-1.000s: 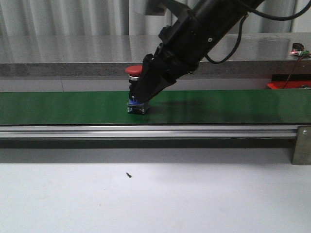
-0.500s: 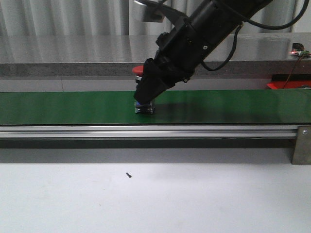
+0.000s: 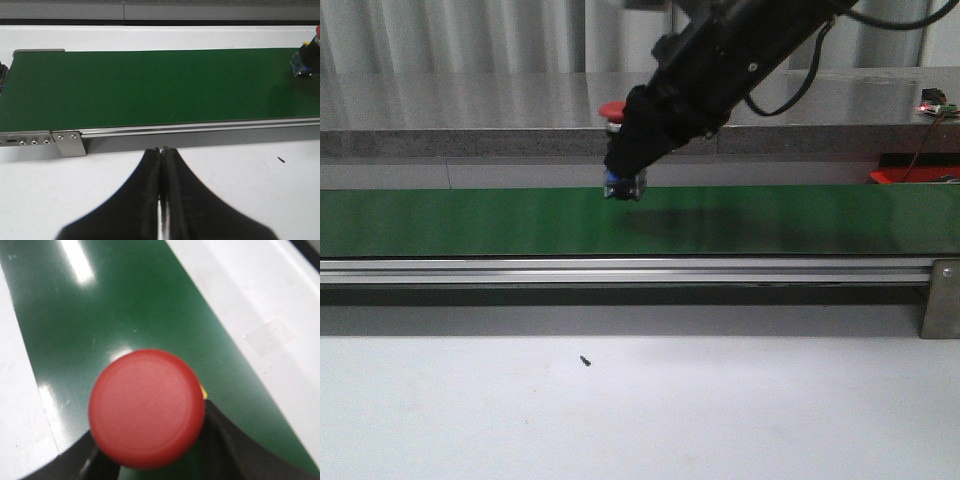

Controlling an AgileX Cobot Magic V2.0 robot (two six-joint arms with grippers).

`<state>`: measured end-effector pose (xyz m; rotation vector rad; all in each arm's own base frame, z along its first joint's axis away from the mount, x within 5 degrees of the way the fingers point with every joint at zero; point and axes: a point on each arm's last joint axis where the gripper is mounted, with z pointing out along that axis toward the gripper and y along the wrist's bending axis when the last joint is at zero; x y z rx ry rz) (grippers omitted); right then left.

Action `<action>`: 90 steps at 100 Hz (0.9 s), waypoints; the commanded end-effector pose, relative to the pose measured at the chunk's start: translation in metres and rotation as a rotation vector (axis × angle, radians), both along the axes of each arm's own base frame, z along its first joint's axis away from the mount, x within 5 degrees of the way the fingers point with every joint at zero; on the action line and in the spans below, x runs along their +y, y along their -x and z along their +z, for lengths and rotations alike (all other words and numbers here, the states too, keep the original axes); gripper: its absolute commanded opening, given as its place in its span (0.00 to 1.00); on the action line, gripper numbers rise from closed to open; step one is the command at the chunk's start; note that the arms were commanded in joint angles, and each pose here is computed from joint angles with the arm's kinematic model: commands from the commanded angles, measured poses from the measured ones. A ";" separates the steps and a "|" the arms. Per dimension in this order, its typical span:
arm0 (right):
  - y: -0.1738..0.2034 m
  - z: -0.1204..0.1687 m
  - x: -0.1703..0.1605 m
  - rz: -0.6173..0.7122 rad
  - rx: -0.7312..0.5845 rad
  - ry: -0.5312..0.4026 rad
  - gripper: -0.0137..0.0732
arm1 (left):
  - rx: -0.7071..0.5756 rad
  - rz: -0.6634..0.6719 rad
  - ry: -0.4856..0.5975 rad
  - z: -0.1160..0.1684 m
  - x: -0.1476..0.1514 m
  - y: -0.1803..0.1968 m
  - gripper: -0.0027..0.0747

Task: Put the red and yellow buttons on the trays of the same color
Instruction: 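Carry the red button with the right gripper and release it in the red tray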

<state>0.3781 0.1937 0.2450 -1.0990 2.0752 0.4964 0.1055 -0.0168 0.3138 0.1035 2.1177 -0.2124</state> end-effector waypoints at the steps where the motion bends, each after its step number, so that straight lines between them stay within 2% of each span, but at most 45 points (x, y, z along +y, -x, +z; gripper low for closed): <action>1: 0.001 0.053 -0.019 -0.068 -0.123 -0.088 0.26 | -0.090 0.012 0.018 0.014 0.000 -0.003 0.01; 34: -0.010 0.089 -0.120 -0.296 -0.176 -0.119 0.26 | -0.090 0.012 0.018 0.014 0.000 -0.003 0.01; 90: -0.005 0.087 -0.301 -0.821 -0.166 -0.153 0.26 | -0.090 0.012 0.018 0.014 0.000 -0.003 0.01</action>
